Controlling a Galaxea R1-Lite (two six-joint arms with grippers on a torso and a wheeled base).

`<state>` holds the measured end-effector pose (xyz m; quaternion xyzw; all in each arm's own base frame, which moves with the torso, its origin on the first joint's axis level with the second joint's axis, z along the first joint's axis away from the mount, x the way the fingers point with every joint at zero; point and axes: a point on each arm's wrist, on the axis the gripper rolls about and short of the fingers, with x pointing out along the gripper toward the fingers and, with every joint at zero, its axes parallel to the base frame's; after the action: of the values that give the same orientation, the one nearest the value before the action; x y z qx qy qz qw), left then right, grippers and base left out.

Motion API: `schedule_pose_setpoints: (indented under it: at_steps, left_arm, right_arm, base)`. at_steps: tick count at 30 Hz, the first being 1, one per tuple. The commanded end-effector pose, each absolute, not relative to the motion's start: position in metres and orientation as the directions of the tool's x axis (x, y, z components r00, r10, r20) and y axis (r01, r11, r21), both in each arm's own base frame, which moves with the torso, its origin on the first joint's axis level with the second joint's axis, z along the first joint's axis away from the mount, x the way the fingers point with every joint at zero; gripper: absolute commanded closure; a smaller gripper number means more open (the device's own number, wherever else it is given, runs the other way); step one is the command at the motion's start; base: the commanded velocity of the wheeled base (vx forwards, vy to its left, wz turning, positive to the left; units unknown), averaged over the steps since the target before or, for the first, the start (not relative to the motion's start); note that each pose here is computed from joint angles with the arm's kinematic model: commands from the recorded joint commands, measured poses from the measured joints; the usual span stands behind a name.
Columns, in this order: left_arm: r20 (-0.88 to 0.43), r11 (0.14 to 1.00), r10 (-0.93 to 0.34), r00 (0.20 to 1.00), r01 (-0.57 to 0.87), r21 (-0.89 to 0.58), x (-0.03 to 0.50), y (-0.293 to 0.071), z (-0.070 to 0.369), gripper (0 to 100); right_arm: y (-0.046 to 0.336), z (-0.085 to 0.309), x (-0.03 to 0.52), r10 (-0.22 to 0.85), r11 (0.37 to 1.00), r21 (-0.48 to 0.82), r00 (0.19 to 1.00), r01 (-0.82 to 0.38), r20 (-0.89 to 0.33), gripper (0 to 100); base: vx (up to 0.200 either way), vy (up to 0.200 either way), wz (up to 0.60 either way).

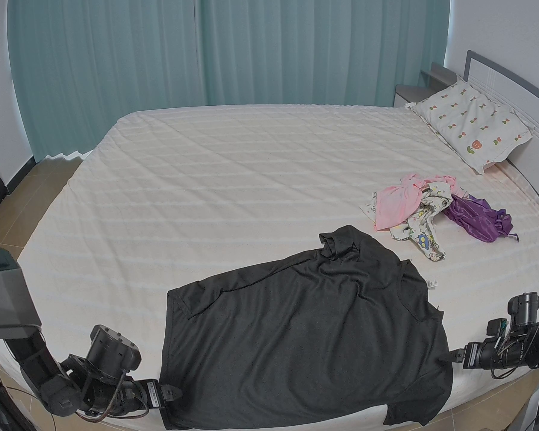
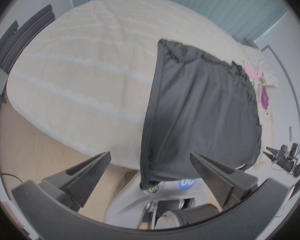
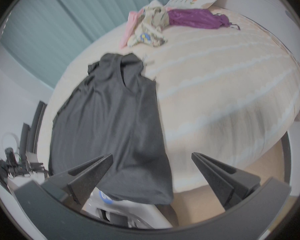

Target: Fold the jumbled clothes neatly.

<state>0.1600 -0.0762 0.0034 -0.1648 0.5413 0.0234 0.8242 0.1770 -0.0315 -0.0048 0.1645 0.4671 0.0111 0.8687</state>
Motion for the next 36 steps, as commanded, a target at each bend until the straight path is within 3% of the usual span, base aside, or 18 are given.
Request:
schedule_pose_setpoints:
  at_steps: [1, 4, 10, 22, 25, 36]
  left_arm:
    - [-0.816, 0.911, -0.177, 0.551, -0.221, -0.347, 0.174, -0.071, 0.03, 0]
    - [-0.818, 0.908, -0.176, 0.548, -0.23, -0.35, 0.176, -0.071, 0.029, 0]
    - [-0.818, 0.88, -0.178, 0.547, -0.283, -0.381, 0.185, -0.074, 0.027, 0]
    - [-0.816, 0.877, -0.199, 0.542, -0.273, -0.395, 0.187, -0.077, 0.027, 0]
    - [-0.811, 0.872, -0.202, 0.549, -0.276, -0.404, 0.188, -0.078, 0.028, 0]
    - [-0.719, 0.786, -0.17, 0.674, -0.348, -0.511, 0.23, -0.076, 0.048, 0]
  right_arm:
    - [-0.031, 0.018, 0.186, 0.178, 0.928, 0.353, 0.689, 0.12, -0.703, 0]
    - [-0.032, 0.029, 0.195, 0.169, 0.901, 0.406, 0.742, 0.15, -0.649, 0]
    - [-0.031, 0.035, 0.199, 0.167, 0.885, 0.437, 0.766, 0.161, -0.62, 0]
    - [-0.025, 0.044, 0.203, 0.191, 0.869, 0.474, 0.791, 0.139, -0.581, 0]
    - [-0.022, 0.048, 0.204, 0.202, 0.855, 0.5, 0.799, 0.138, -0.566, 0]
    - [0.001, 0.048, 0.207, 0.286, 0.813, 0.571, 0.775, 0.115, -0.564, 0]
  base:
    - [0.0, 0.0, 0.0]
    - [0.0, 0.0, 0.0]
    - [0.0, 0.0, 0.0]
    - [0.0, -0.2, 0.0]
    - [0.0, 0.0, 0.0]
    - [0.0, 0.0, 0.0]
